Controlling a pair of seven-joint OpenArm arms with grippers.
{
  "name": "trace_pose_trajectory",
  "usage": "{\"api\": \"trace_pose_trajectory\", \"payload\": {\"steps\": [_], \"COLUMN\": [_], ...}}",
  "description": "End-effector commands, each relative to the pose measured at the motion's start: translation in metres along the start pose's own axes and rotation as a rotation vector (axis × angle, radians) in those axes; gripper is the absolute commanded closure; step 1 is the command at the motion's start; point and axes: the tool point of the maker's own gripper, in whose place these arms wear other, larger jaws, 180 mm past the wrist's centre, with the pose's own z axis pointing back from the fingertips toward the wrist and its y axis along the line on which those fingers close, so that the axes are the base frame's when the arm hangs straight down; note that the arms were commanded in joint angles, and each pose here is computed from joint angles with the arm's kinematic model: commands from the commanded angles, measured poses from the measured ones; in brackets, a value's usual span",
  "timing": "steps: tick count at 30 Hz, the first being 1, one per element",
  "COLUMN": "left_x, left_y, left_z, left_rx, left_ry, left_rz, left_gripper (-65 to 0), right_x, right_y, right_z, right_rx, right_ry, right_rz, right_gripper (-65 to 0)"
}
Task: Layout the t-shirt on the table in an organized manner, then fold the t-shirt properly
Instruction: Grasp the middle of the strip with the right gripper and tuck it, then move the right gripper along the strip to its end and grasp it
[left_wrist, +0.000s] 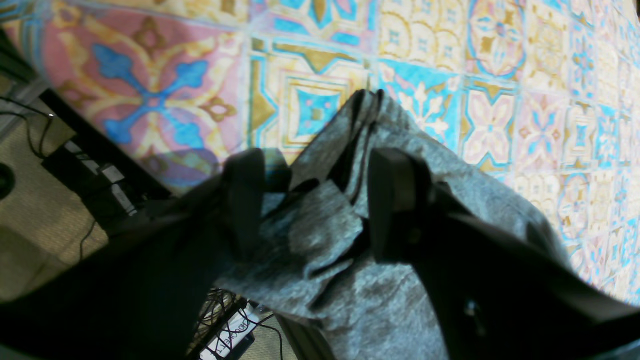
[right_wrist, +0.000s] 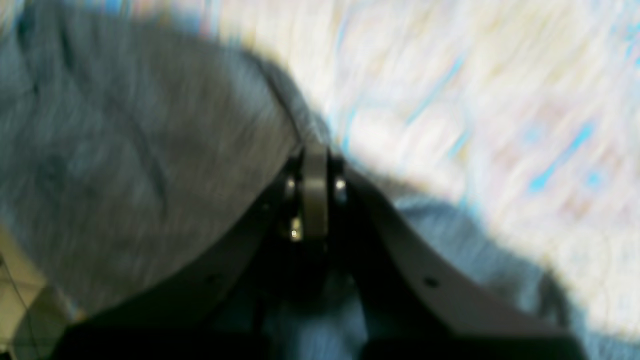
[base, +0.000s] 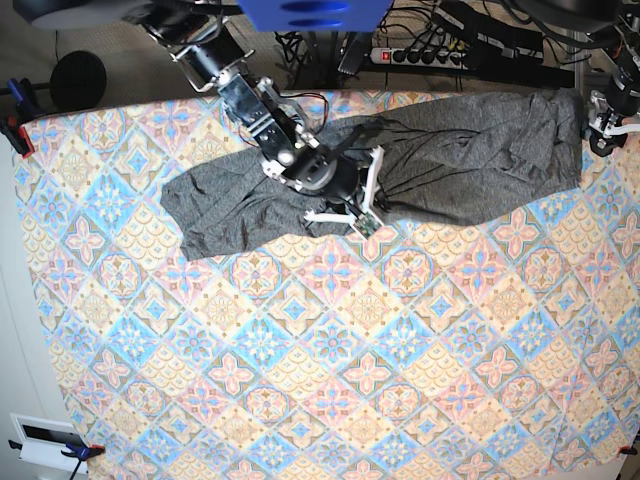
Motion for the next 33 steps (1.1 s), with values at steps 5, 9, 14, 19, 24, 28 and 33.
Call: {"api": "trace_pose_trajectory", "payload": {"steps": [5, 9, 14, 19, 24, 28, 33], "left_x": [0.015, 0.015, 0.017, 0.017, 0.017, 0.017, 0.017], "left_y": [-0.005, -0.005, -0.009, -0.009, -0.009, -0.009, -0.008], "left_z": [0.004, 0.004, 0.002, 0.002, 0.002, 0.002, 0.003], "left_rx": [-0.012, -0.013, -0.020, -0.020, -0.021, -0.021, -0.019], "left_ry": [-0.037, -0.035, -0.040, -0.040, -0.041, -0.041, -0.039], "left_rz": [-0.024, -0.024, -0.024, -0.024, -0.023, -0.023, -0.025], "left_gripper": [-32.1, -32.1, -32.1, -32.1, -32.1, -32.1, -32.1], "right_x": [0.014, 0.001, -0.028, -0.048, -0.051, -0.038, -0.010], "right_y": [0.002, 0.011, 0.022, 0.031, 0.033, 0.034, 0.035], "right_z": [0.023, 0.034, 0.042, 0.047, 0.048, 0.052, 0.067], "right_rx": [-0.004, 0.007, 0.023, 0.036, 0.039, 0.040, 0.039], "right_ry": [-0.082, -0.070, -0.015, 0.028, 0.033, -0.003, -0.052], "right_rz": [0.010, 0.000, -0.026, -0.048, -0.052, -0.046, -0.020], "right_gripper": [0.0, 0.0, 0.0, 0.0, -0.4, -6.7, -15.4]}}
